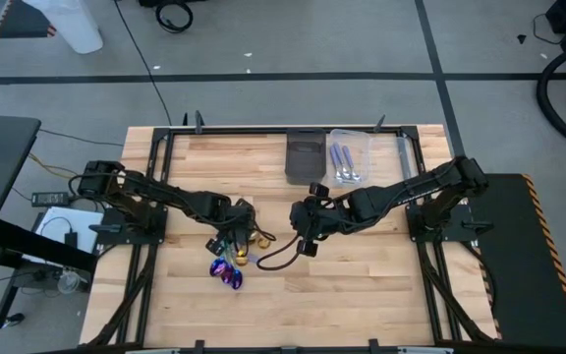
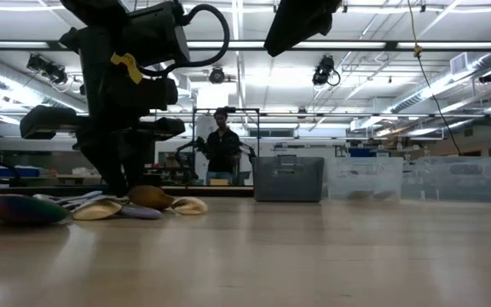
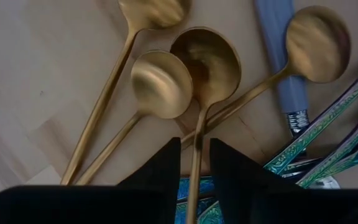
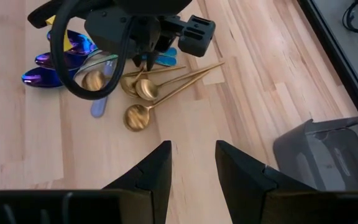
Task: Sort silverware by color (type)
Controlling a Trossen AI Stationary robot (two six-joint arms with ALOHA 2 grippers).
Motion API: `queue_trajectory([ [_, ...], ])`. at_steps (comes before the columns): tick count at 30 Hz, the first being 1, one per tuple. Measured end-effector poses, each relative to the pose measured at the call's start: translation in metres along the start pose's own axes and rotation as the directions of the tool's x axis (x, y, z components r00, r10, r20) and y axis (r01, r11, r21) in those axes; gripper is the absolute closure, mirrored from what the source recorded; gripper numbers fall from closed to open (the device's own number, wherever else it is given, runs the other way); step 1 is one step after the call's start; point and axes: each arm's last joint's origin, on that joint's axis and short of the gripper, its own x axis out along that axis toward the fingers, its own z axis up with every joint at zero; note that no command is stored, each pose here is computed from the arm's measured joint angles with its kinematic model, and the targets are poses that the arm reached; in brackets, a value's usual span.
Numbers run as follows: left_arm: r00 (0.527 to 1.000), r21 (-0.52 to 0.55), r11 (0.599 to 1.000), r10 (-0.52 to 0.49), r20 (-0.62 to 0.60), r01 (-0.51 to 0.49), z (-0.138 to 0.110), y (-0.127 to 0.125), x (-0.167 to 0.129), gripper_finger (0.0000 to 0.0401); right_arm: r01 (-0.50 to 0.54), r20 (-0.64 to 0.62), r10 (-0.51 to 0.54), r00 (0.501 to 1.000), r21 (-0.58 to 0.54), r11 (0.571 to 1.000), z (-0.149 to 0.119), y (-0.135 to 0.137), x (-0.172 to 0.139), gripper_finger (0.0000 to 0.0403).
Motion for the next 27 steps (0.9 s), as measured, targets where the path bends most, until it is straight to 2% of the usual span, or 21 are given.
queue_trajectory([
  [8, 1.000, -0.019, 1.000, -0.016, -0.026, 0.015, -0.003, -0.002, 0.003, 0.0307, 0.000, 0.002, 0.000, 1.000, 0.000, 1.000, 0.000, 0.000, 0.000, 0.0268],
  [14, 0.997, -0.051, 0.999, -0.014, -0.074, 0.011, -0.007, -0.001, 0.014, 0.0334, -0.007, 0.022, 0.007, 1.000, -0.001, 1.000, 0.002, 0.001, 0.000, 0.0268],
  [19, 0.997, -0.057, 0.998, -0.016, -0.074, 0.012, -0.008, 0.000, 0.014, 0.0378, -0.007, 0.022, 0.007, 1.000, -0.006, 1.000, 0.002, 0.001, 0.000, 0.0268],
  [27, 0.995, -0.015, 1.000, 0.014, -0.094, -0.016, -0.005, 0.000, 0.012, 0.0381, -0.006, 0.022, 0.006, 1.000, -0.008, 1.000, 0.002, 0.001, 0.000, 0.0268],
])
